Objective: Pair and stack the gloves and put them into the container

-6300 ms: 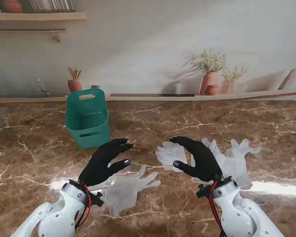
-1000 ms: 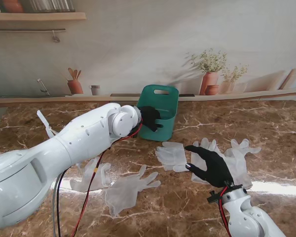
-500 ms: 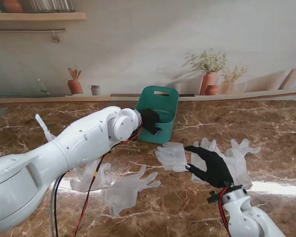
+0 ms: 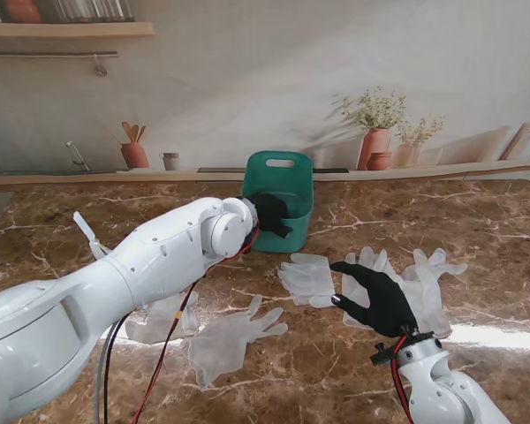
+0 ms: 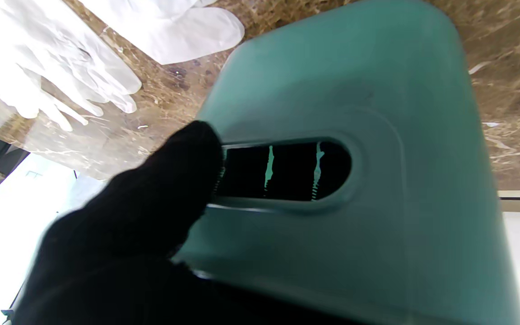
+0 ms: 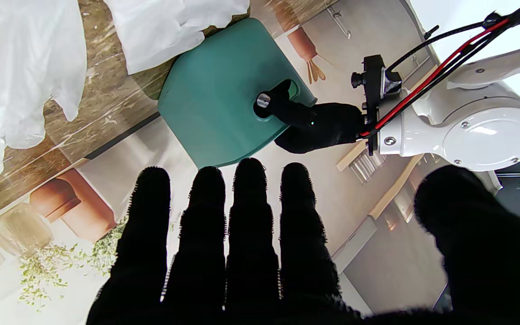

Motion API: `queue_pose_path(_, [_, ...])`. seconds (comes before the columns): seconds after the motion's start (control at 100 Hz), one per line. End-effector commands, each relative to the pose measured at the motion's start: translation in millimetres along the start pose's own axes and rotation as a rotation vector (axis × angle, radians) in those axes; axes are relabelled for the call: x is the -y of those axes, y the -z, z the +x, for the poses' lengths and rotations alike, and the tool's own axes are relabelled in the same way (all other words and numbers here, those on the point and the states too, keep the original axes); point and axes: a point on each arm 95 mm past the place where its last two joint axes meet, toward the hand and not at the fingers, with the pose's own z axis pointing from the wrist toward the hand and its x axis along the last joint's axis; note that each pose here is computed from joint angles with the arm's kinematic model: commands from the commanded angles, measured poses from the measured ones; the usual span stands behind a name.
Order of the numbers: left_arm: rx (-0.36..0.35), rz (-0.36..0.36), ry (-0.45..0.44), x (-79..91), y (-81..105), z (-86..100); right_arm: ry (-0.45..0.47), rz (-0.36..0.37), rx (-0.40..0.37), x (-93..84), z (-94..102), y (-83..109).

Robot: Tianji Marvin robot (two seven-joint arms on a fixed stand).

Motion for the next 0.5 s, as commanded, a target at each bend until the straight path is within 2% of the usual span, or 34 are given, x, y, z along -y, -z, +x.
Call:
queue_pose_path(0.0, [-0.014,0.001,0.000,0.5,-1.9,7.1,-0.004,0.020,0.014,3.3,-0.6,4.1])
queue_pose_path(0.24, [-0.016,0.008,-0.012,1.0,1.1,7.8,-0.002,0.018,0.015,2.5,-0.5,4.7])
queue_pose_path(0.49, [-0.033,0.075,-0.009,10.0,12.2,10.1,0.000,0.019,0.008,2.3,0.1,4.1])
